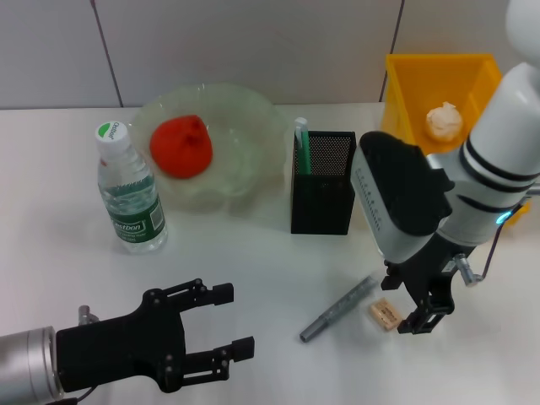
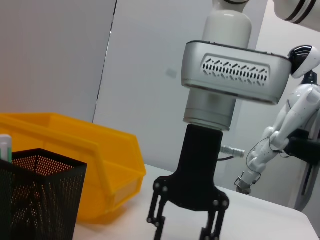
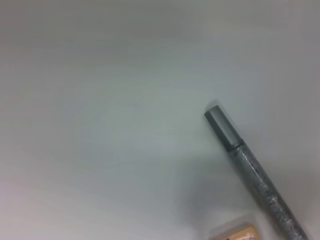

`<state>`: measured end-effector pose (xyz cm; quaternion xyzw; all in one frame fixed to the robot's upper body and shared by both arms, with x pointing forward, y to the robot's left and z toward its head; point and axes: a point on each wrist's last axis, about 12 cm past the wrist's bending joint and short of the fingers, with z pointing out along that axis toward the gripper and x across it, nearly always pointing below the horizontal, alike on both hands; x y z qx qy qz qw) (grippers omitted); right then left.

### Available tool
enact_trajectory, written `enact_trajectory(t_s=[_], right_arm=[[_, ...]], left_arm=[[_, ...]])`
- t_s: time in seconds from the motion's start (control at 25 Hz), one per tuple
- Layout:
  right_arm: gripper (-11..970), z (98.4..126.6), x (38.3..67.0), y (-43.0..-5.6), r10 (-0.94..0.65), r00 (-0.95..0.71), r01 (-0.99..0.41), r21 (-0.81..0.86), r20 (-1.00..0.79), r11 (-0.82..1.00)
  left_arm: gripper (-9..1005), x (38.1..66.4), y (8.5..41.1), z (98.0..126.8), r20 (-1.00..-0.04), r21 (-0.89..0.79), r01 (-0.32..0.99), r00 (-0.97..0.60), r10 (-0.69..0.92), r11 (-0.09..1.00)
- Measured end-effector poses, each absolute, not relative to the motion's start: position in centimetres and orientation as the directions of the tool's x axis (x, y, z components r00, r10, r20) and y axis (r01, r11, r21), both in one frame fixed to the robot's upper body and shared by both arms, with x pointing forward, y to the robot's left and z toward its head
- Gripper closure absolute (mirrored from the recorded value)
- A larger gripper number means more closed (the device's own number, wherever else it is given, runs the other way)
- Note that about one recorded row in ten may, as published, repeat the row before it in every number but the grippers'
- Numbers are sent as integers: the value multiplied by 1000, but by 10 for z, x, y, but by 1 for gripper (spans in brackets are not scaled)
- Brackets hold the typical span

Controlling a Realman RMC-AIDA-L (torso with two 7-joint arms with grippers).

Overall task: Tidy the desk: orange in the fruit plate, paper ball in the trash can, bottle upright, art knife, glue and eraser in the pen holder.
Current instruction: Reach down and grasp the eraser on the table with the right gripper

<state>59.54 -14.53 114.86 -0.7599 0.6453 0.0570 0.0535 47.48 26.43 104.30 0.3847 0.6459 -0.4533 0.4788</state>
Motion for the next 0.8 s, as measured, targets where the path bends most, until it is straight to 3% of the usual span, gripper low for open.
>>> enact_trajectory(t_s=[0.8], right_arm=[[370,1126,588,-124,-949,302,-953,-59,-96,-297]], left_arm=[[239,473,263,1042,-966,-226,930,-252,54,290]])
